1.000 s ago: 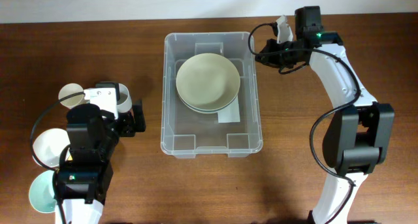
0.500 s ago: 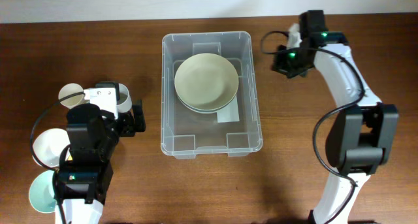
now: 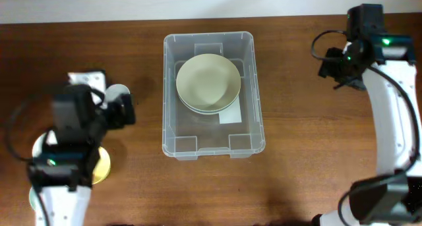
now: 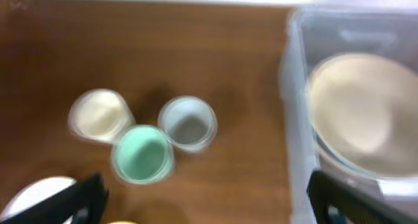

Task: Pack container
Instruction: 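Open the right gripper and withdraw it to the right side, then move the left gripper to the white cup at the back left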

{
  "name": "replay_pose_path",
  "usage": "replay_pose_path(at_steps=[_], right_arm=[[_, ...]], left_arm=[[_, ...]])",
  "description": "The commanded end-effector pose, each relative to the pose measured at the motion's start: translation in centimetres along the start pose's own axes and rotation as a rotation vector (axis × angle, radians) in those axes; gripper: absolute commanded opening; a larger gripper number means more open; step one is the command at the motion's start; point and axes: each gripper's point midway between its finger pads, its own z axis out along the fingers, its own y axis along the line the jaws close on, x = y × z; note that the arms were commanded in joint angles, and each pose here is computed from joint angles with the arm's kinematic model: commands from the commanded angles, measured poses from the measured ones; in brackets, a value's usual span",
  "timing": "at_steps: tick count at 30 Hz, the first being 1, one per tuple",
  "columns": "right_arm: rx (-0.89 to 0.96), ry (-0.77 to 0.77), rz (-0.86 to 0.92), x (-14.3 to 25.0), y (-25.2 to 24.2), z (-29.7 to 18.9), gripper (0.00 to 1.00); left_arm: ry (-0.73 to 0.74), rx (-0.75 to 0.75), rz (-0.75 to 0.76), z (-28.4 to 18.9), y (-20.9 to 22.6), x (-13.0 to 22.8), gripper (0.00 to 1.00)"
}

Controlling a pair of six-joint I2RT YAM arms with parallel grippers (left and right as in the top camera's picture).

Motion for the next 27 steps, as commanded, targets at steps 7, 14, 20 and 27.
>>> replay_pose_path(at_steps=[7, 14, 20, 27], right_arm=[[-0.034, 0.027, -0.013, 5.1, -2.1, -7.6, 0.68], [-0.060, -0.060, -0.017, 7.8, -3.9, -12.7, 0.68], [-0.061, -0.074, -0.039, 8.6, -4.4, -13.6, 0.72], [-0.049, -0.038, -0.047, 9.0, -4.4, -12.7, 0.72]], left_arm=[[0.046, -0.299, -0.287, 0.1, 10.6, -5.5, 1.00], [0.238, -0.304, -0.387, 7.5, 14.2, -1.3, 1.00], [0.346, -0.333, -0.426, 13.1, 16.9, 2.1, 1.00], [0.415, -0.356, -0.461, 16.5, 18.9, 5.1, 1.00]])
